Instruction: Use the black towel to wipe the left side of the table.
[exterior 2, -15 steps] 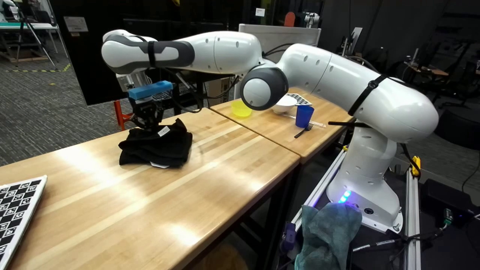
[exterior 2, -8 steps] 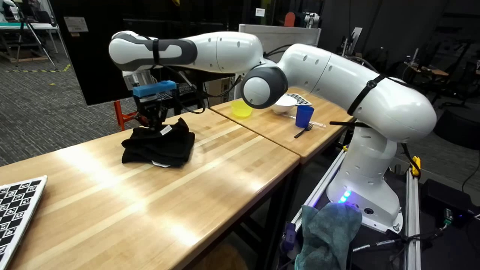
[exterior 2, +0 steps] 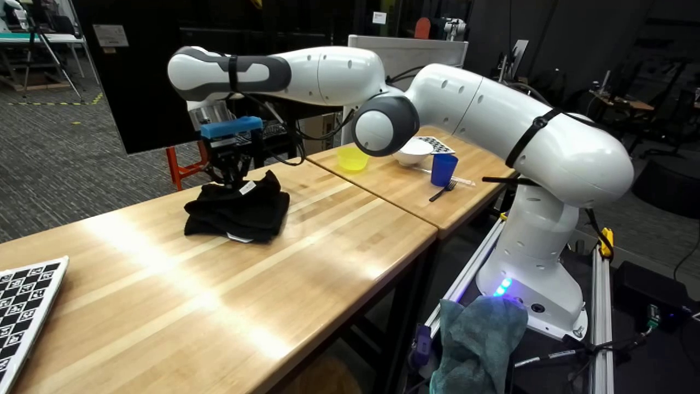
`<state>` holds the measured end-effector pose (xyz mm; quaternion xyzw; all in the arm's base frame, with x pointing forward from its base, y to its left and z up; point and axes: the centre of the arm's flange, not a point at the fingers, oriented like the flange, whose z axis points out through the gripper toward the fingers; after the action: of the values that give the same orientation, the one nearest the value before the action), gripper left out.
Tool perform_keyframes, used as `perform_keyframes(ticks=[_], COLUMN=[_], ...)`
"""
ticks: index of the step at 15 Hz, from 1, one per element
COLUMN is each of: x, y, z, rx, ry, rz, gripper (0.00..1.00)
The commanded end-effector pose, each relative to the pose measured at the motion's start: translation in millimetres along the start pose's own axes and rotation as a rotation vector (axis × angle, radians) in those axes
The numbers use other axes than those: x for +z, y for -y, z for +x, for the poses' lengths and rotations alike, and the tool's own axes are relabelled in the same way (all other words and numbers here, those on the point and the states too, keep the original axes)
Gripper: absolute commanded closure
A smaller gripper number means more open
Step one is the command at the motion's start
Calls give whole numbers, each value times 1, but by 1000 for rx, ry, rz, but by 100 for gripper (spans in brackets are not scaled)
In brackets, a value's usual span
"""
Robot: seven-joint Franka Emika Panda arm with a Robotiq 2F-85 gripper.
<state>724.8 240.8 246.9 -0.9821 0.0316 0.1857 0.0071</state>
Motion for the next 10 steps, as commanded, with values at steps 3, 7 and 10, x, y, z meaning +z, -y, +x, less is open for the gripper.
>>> perform_keyframes(ticks=[3, 7, 10], x=[26, 14, 4], y=[-32, -32, -33], z=[-66, -73, -78], rx=[22, 37, 51], ry=[38, 45, 49], rz=[-13, -47, -71], gripper=[48, 20, 1])
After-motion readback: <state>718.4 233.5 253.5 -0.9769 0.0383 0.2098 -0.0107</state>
